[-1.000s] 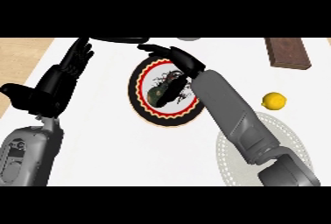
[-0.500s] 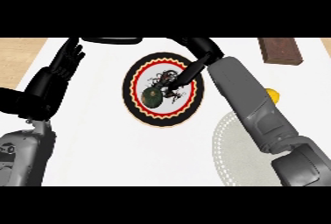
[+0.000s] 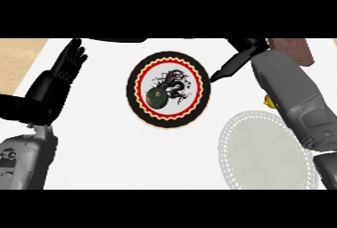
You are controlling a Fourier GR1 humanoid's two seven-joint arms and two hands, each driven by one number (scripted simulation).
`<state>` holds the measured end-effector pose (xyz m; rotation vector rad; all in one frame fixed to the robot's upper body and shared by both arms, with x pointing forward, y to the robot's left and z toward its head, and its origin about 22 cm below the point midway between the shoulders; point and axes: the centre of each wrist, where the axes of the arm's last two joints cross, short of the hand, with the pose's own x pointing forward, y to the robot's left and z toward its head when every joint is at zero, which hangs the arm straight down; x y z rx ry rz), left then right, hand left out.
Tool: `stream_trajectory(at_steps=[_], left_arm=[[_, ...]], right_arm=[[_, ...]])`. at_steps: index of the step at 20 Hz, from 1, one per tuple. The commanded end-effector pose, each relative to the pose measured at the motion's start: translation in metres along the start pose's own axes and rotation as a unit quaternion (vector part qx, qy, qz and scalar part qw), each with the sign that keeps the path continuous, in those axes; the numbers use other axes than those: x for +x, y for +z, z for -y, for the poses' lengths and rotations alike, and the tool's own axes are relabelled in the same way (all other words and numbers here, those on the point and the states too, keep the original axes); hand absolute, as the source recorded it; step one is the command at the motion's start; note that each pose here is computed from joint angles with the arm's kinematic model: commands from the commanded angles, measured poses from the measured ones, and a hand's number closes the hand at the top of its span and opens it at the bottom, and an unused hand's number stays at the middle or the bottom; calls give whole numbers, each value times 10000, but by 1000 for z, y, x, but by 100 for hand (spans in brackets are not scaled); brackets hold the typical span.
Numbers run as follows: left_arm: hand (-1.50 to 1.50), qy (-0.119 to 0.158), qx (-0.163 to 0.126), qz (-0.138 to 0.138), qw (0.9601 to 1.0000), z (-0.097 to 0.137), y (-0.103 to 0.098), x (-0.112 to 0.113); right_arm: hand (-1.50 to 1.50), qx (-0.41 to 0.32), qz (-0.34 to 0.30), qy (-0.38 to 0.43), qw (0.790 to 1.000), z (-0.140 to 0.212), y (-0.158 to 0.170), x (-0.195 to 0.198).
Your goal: Pick the squash from the placemat and place it in the plate
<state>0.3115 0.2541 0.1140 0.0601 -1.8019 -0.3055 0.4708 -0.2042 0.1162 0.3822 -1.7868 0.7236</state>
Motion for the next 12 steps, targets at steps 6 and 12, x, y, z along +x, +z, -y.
stream_trajectory(at_steps=[6,12], left_arm=[[0,17,-102,125,9999,-1,-9,15],[0,16,-170,163,9997,6,-8,11]], right_arm=[[-150,0,90,77,9999,48,37,8],[-150,-207,244,412,9986,55,53,1]])
